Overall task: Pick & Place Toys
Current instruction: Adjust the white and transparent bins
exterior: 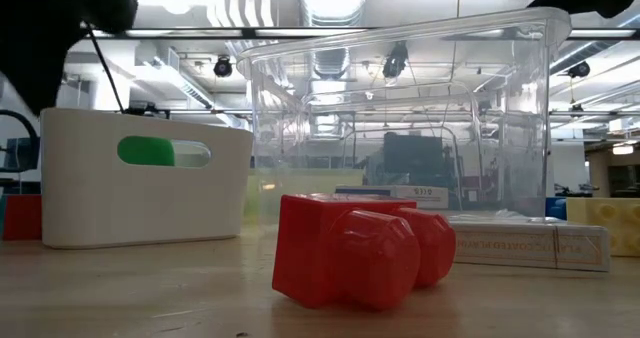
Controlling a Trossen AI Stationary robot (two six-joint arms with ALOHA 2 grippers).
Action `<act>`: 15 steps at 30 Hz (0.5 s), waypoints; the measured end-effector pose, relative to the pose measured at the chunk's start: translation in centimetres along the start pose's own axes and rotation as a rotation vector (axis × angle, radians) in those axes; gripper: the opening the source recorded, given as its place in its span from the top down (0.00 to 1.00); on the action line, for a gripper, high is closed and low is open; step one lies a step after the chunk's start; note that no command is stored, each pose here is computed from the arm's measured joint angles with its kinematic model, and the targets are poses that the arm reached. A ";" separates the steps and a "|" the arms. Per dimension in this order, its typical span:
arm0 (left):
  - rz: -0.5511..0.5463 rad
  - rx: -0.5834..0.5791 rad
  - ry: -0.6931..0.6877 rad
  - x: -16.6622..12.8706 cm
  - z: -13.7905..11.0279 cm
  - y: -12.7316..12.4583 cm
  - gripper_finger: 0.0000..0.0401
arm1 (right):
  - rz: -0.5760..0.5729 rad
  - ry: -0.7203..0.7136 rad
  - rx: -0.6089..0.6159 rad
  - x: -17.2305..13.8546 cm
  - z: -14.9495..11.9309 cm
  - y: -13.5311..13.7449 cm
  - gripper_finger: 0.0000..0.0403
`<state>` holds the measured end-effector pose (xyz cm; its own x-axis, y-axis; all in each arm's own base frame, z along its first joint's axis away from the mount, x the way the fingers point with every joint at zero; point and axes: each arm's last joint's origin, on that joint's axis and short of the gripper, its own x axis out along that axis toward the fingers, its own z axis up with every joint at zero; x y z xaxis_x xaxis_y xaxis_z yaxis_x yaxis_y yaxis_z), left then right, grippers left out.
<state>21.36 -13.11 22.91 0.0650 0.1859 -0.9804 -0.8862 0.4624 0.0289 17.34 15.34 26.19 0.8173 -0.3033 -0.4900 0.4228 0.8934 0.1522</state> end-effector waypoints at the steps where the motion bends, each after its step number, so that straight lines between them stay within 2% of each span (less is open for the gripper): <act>1: 0.015 -0.013 0.015 0.2 -0.3 0.2 0.99 | 0.004 0.014 0.015 0.1 0.0 0.0 0.06; 4: 0.053 -0.039 0.045 0.8 -0.8 0.7 1.00 | 0.016 0.066 0.052 0.5 0.1 -0.1 0.08; 6: 0.068 -0.045 0.048 1.1 -0.9 0.9 1.00 | 0.016 0.085 0.063 0.8 0.2 -0.2 0.15; 15: 0.149 -0.050 0.050 3.1 -1.1 2.1 1.00 | 0.036 0.081 0.071 0.9 1.5 0.2 0.67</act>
<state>19.18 -12.48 19.74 -0.0904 0.2056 -0.9745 -0.9061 0.3891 0.1661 18.73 14.72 27.13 0.7994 -0.2408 -0.5504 0.4224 0.8768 0.2298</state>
